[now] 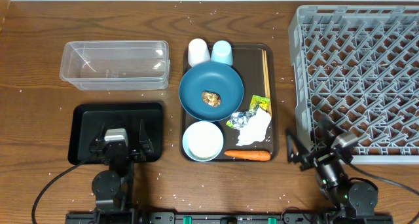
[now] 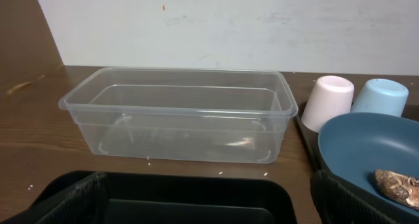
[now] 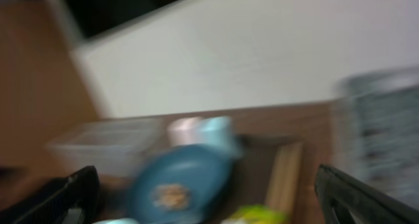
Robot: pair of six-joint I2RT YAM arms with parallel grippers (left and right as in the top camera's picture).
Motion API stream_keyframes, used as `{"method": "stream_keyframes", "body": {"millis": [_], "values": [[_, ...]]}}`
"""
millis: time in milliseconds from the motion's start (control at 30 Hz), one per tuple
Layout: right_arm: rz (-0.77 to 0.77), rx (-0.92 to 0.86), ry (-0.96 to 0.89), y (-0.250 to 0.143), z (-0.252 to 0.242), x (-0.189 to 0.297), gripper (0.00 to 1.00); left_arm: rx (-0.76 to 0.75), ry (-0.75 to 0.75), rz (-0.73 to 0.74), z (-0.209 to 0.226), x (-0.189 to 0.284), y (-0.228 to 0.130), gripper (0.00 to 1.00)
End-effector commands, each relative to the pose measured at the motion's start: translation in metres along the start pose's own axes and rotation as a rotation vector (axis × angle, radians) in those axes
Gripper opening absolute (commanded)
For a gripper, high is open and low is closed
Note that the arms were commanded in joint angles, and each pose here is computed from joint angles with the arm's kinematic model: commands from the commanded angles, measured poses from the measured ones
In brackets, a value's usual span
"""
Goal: Sort waste into correct bins and load items into the dishwasher rack
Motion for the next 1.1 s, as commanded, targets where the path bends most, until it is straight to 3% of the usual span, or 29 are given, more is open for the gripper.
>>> {"method": "stream_keyframes", "body": {"millis": [0, 233, 567, 1067], "values": [[0.097, -0.334, 0.182, -0.007, 0.028, 0.004, 0.99, -0.009, 0.024, 0.04, 0.003, -0.002, -0.016, 0.98], [0.017, -0.34, 0.328, 0.022, 0.054, 0.01, 0.99, -0.009, 0.024, 0.04, 0.003, -0.002, -0.016, 0.98], [0.004, -0.288, 0.386, 0.056, 0.079, 0.016, 0.99, -0.008, 0.024, 0.04, 0.003, -0.002, -0.016, 0.98], [0.21, -0.247, 0.247, 0.019, 0.049, -0.009, 0.99, -0.008, 0.024, 0.04, 0.003, -0.002, -0.016, 0.98]]}}
Point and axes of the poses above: each gripper's point midway between its finger pads, its own x axis back along the fingers, its own z axis along the line the jaws close on, y = z × x, the point moved 3 cm from there along x, back along the fingers
